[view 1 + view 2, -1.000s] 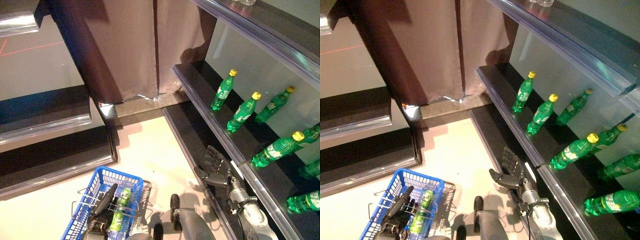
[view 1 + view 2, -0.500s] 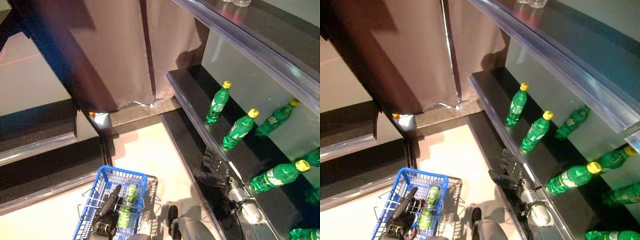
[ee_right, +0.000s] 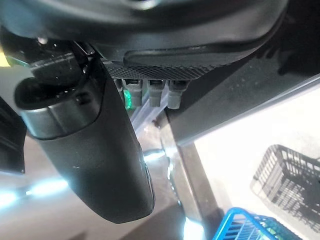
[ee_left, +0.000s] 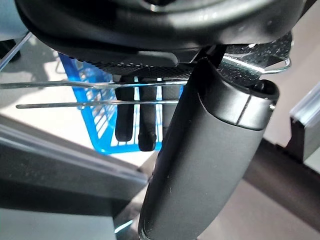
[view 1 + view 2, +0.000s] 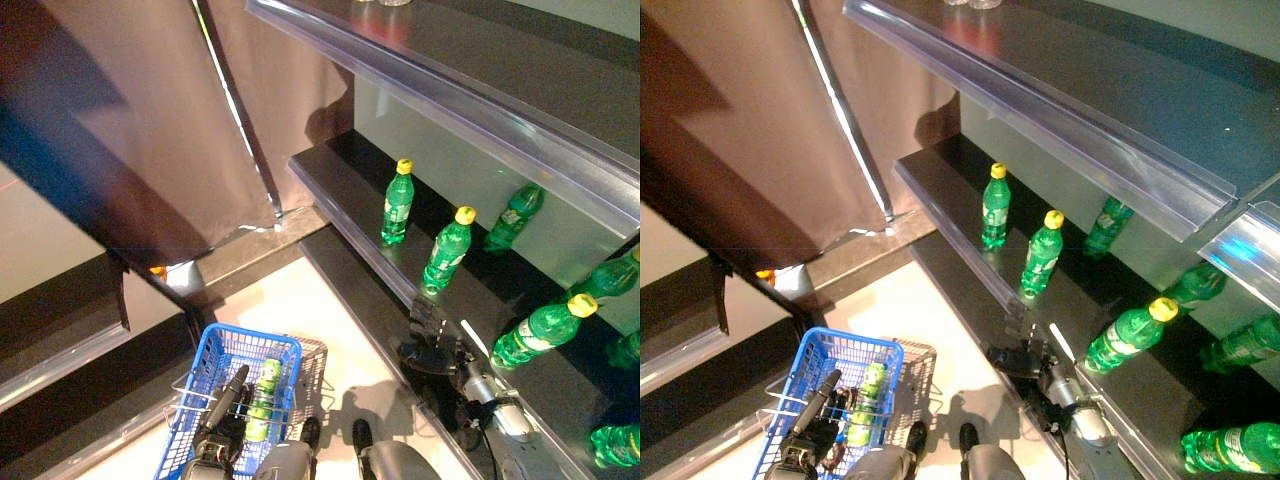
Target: Pick up the drink and place into the basket.
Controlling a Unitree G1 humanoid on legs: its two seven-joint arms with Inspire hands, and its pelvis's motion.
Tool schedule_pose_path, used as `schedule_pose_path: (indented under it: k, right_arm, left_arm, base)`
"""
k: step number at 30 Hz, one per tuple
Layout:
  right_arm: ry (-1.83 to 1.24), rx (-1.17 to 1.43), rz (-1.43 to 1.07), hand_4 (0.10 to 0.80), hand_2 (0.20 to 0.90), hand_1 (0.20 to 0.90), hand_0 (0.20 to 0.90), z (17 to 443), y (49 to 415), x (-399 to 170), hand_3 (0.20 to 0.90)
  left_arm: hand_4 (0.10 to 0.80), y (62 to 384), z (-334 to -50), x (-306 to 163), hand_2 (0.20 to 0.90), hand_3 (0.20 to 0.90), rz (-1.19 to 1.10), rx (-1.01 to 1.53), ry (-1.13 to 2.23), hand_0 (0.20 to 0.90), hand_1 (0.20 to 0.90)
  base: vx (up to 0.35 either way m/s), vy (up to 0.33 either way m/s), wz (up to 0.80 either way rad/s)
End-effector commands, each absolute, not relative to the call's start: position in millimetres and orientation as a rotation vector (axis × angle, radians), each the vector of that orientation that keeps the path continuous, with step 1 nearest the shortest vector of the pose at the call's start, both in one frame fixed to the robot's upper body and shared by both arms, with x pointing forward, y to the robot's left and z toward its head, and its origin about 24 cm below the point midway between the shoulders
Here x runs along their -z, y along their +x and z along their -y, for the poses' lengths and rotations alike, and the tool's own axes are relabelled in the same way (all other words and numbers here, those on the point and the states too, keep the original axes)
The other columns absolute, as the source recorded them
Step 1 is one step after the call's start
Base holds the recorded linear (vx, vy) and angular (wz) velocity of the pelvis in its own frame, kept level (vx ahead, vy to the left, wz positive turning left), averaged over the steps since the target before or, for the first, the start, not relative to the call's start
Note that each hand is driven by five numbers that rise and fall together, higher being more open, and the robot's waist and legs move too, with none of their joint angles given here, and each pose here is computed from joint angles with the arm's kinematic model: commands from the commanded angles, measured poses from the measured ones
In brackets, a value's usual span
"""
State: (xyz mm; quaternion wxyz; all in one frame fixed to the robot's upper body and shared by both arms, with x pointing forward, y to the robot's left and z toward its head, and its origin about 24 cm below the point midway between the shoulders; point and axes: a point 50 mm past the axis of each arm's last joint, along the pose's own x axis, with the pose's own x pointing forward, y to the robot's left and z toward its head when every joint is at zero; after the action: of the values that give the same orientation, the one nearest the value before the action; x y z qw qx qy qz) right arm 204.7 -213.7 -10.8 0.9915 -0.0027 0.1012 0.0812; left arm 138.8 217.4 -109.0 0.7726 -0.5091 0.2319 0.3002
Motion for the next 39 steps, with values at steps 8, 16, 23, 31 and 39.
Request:
schedule_pose_path:
  k: [8,16,23,31,39]
  right_arm:
    - [-0.026,-0.244,-0.002,0.800,0.900,0.900,0.900,209.7,215.3,-25.0,0.900]
    - [0.029,-0.218,0.042,0.800,0.900,0.900,0.900,206.8,221.0,-29.1,0.900]
    - [0.042,-0.192,0.055,0.800,0.900,0.900,0.900,199.0,234.5,-32.0,0.900]
    - [0.023,-0.158,0.007,0.800,0.900,0.900,0.900,204.1,225.6,-20.9,0.900]
    - [0.006,-0.086,-0.044,0.800,0.900,0.900,0.900,215.8,211.3,-9.5,0.900]
  left_arm:
    - [0.100,187.3,-262.6,45.1,0.300,0.200,-0.027,-0.446,-0.958,0.300,0.300]
    - [0.100,191.7,-276.4,33.2,0.300,0.200,0.012,-0.419,-0.932,0.300,0.300]
    - [0.100,211.2,-269.9,23.4,0.300,0.200,0.043,-0.396,-0.940,0.300,0.300]
    - [0.100,224.8,-259.7,20.1,0.300,0.200,0.036,-0.374,-0.936,0.300,0.300]
    - [0.100,224.6,-260.2,20.6,0.300,0.200,0.030,-0.368,-0.927,0.300,0.300]
  base:
    - [0.059,0.256,-0.47]
    - [-0.014,0.103,-0.41]
    - [-0.054,-0.043,-0.67]
    - [0.022,-0.038,-0.21]
    - [0.016,-0.018,-0.14]
